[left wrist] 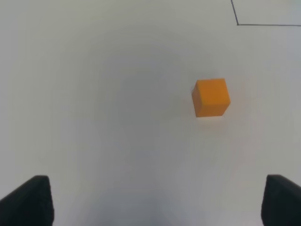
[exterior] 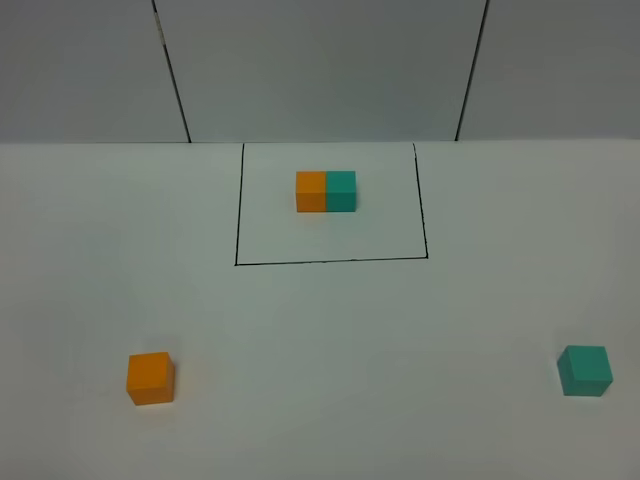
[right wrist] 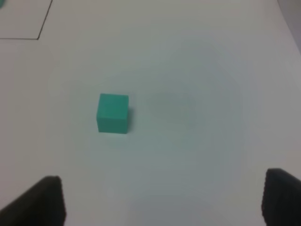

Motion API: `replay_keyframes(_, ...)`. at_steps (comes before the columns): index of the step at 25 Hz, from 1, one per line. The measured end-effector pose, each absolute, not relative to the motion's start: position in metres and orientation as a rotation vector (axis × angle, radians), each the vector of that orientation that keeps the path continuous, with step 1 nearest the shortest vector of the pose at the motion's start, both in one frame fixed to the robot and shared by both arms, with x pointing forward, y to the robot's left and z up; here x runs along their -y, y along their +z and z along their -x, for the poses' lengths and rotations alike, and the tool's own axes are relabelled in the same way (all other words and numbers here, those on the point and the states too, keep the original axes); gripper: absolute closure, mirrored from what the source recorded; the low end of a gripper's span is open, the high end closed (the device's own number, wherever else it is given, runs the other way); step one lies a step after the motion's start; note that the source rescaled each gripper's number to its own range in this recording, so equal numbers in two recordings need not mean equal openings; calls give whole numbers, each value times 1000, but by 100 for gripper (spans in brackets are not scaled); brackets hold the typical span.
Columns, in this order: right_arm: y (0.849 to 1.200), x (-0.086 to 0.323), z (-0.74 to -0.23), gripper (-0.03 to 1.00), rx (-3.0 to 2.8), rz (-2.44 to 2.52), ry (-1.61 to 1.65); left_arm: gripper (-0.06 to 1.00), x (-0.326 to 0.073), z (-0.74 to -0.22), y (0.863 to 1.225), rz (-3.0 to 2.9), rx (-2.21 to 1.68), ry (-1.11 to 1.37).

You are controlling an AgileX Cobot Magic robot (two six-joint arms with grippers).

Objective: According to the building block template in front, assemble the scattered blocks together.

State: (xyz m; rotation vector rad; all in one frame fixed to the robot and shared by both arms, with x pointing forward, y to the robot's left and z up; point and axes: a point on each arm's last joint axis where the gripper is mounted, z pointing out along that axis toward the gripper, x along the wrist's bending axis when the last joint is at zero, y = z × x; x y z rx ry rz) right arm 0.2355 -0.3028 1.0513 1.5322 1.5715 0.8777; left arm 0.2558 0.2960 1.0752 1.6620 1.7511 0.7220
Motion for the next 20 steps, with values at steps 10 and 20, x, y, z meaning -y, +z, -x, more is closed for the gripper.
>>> replay_keyframes(10,1051,303,-235,18,-1572,-1532,878,-1,-298,-369,1060,-1894,-2147,141)
replay_keyframes(20,1051,303,-235,18,-1572,-1532,878,1,-264,-466,1006,-2092,-2038,-75)
